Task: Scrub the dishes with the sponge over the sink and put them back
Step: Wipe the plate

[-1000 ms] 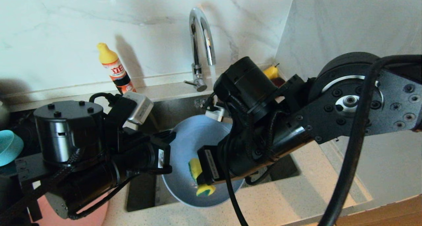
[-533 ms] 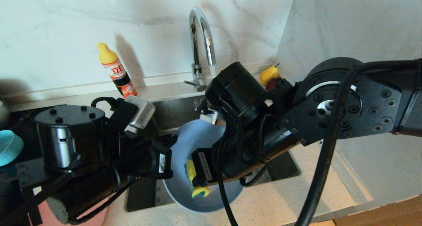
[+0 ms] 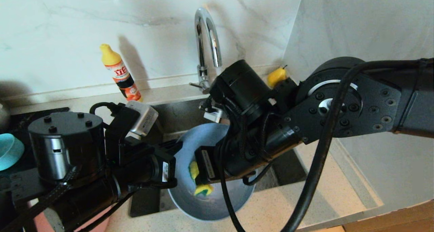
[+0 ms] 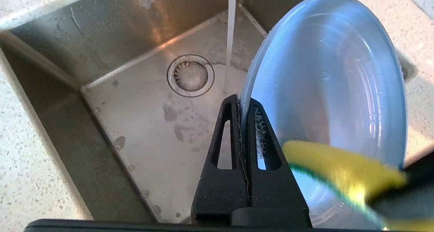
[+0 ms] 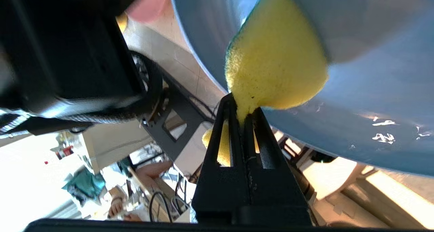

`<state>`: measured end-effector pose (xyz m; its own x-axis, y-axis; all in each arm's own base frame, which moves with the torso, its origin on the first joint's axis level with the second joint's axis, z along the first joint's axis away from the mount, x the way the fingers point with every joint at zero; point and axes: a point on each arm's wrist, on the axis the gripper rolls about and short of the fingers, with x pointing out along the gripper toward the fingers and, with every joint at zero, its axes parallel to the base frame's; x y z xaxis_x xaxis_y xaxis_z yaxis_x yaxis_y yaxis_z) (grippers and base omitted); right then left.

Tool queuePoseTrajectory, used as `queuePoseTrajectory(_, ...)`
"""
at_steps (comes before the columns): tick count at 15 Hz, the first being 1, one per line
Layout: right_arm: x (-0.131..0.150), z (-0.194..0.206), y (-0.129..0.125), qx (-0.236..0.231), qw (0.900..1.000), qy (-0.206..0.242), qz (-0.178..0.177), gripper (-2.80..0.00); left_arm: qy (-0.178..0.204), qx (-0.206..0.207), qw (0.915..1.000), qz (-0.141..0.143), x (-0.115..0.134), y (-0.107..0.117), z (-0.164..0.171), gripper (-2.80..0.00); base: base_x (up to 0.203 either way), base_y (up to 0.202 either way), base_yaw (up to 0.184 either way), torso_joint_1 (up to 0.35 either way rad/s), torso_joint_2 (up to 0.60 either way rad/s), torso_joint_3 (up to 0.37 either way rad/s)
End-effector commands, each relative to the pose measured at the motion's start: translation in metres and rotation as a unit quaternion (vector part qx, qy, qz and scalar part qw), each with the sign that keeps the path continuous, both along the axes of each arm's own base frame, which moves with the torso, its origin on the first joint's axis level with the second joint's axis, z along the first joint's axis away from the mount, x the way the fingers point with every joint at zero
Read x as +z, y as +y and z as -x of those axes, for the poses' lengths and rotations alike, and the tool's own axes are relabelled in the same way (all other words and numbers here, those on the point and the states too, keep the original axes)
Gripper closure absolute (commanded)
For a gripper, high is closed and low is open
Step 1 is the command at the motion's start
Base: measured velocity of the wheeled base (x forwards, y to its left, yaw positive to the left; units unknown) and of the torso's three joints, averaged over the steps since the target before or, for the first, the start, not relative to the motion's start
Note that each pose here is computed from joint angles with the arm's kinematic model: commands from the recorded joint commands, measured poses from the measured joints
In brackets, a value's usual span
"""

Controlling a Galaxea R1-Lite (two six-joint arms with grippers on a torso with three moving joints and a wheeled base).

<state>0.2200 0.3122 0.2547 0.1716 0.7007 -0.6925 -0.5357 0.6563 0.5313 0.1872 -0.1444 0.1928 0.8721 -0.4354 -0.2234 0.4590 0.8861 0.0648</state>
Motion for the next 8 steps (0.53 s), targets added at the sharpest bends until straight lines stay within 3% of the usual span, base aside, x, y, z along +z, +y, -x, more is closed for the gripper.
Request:
queuePoseTrajectory(1, 0.002, -0.003, -0.001, -0.005, 1.000, -0.002, -0.004, 0.00, -0.002, -0.001, 1.0000, 0.001, 0.001, 0.000, 0.001, 0.00, 0.000, 0.000, 0.000, 0.000, 0.00, 0.000)
queuePoseTrajectory(8, 0.019, -0.014, -0.024, -0.032, 0.999, -0.020, -0.023, 0.00, -0.002, 0.000, 1.0000, 0.002, 0.000, 0.002, 0.004, 0.00, 0.000, 0.000, 0.000, 0.000, 0.00, 0.000)
